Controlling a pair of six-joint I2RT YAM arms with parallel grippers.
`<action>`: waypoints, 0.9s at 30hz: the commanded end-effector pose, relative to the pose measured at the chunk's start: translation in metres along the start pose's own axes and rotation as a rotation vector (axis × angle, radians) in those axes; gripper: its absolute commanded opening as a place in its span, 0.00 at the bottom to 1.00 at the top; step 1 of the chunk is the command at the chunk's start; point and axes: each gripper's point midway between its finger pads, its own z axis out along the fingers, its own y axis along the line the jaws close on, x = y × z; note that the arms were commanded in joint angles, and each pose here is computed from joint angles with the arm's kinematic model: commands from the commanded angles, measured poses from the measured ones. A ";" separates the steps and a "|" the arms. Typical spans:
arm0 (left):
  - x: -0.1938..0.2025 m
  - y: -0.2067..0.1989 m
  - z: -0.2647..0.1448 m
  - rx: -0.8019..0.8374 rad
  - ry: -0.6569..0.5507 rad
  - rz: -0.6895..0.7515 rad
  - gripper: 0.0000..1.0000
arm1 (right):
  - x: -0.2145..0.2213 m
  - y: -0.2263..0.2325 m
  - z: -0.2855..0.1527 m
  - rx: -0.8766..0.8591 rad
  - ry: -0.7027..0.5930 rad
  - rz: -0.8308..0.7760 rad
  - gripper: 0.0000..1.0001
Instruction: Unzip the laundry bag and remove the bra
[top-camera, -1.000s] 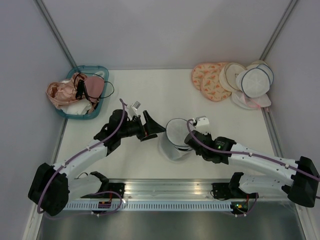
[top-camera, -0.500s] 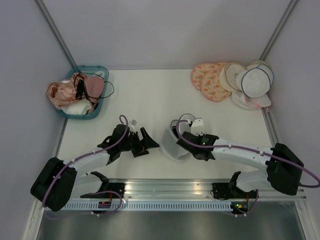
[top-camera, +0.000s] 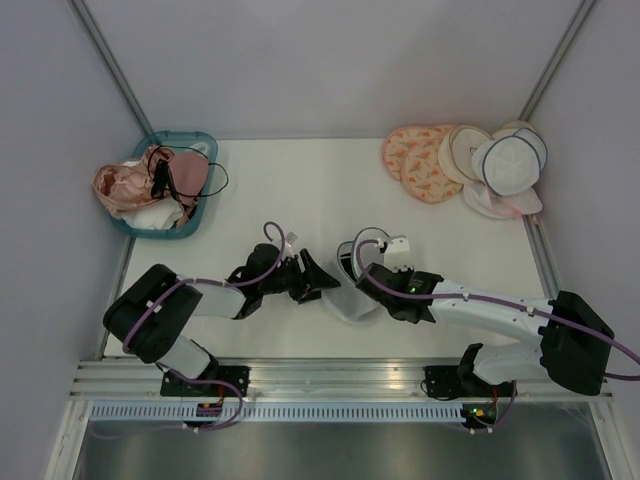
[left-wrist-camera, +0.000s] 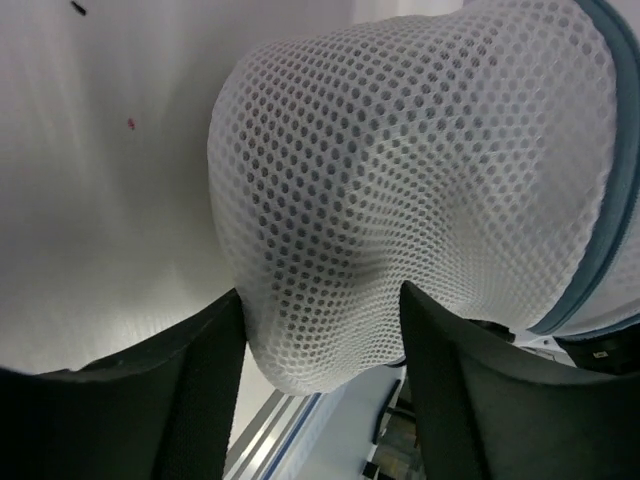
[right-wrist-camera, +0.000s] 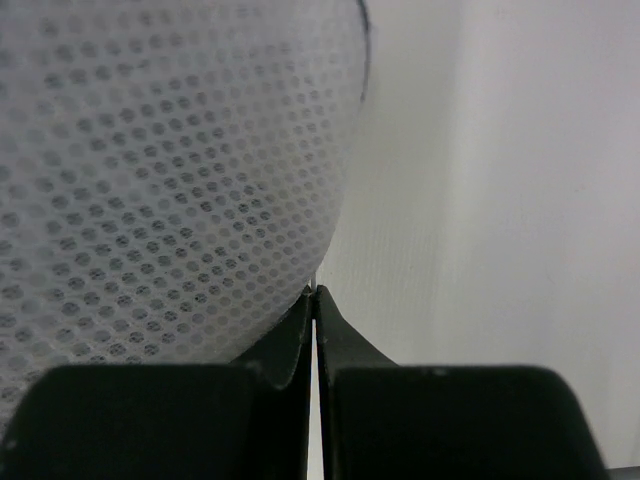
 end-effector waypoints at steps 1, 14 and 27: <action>-0.006 -0.036 0.008 0.149 0.002 -0.001 0.63 | -0.001 0.005 0.002 -0.019 -0.009 0.040 0.00; -0.023 -0.040 -0.013 0.161 -0.076 0.033 0.02 | -0.012 -0.033 -0.002 0.147 -0.097 0.221 0.01; -0.051 -0.048 -0.062 0.030 -0.192 0.292 0.02 | -0.072 -0.028 -0.057 -0.139 -0.279 0.316 0.85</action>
